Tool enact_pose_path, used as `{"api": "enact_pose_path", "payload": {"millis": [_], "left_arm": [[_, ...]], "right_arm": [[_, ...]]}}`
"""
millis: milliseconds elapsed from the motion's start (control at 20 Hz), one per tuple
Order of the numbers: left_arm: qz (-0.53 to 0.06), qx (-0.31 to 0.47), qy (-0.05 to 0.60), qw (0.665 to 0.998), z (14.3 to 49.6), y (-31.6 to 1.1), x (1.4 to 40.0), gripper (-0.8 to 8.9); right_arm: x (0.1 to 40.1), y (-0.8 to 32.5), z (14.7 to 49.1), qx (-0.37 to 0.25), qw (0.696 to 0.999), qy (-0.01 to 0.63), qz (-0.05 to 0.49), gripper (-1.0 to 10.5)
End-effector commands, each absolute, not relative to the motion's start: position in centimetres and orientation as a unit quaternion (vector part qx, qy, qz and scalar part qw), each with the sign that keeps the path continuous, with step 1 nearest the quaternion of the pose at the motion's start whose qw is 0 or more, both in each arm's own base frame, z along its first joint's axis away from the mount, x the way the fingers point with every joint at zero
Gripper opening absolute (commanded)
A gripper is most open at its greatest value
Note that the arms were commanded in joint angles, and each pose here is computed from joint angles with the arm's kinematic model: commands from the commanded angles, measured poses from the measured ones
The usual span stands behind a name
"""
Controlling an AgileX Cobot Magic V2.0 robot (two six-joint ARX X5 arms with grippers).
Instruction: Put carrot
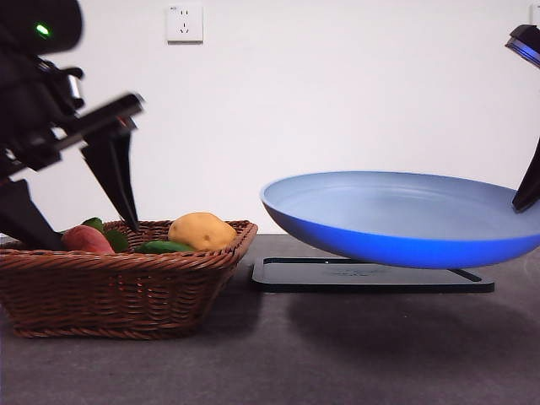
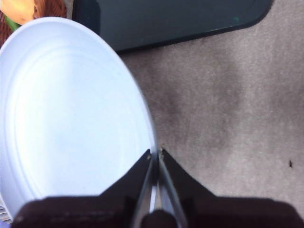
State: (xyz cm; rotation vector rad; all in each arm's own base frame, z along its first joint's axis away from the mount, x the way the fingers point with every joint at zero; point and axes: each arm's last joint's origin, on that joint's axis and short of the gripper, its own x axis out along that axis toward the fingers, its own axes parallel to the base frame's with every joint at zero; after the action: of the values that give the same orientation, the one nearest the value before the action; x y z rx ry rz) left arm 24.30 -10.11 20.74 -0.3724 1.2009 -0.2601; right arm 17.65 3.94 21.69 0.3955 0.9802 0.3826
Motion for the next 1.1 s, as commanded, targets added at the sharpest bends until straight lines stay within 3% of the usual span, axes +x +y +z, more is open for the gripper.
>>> {"api": "enact_pose_path", "payload": {"millis": [50, 500, 650, 800, 1100], "left_arm": [[-0.105, -0.166, 0.570, 0.798, 20.4, -10.8, 25.9, 3.62], [-0.068, -0.144, 0.591, 0.791, 18.0, -11.6, 28.4, 3.52], [-0.067, -0.142, 0.585, 0.795, 18.1, -11.6, 28.5, 2.16], [-0.090, -0.144, 0.585, 0.793, 18.1, -11.8, 28.5, 1.24], [-0.167, -0.171, 0.588, 0.773, 18.6, -12.4, 28.5, 1.24]], "right_arm": [[17.9, 4.0, 22.1, 0.182, 0.850, 0.457, 0.189, 0.1], [17.9, 4.0, 22.2, 0.179, 0.851, 0.455, 0.191, 0.1], [17.9, 4.0, 22.2, 0.179, 0.851, 0.455, 0.191, 0.1], [17.9, 4.0, 22.2, 0.179, 0.852, 0.454, 0.191, 0.1], [17.9, 4.0, 22.2, 0.179, 0.853, 0.452, 0.192, 0.1]]}}
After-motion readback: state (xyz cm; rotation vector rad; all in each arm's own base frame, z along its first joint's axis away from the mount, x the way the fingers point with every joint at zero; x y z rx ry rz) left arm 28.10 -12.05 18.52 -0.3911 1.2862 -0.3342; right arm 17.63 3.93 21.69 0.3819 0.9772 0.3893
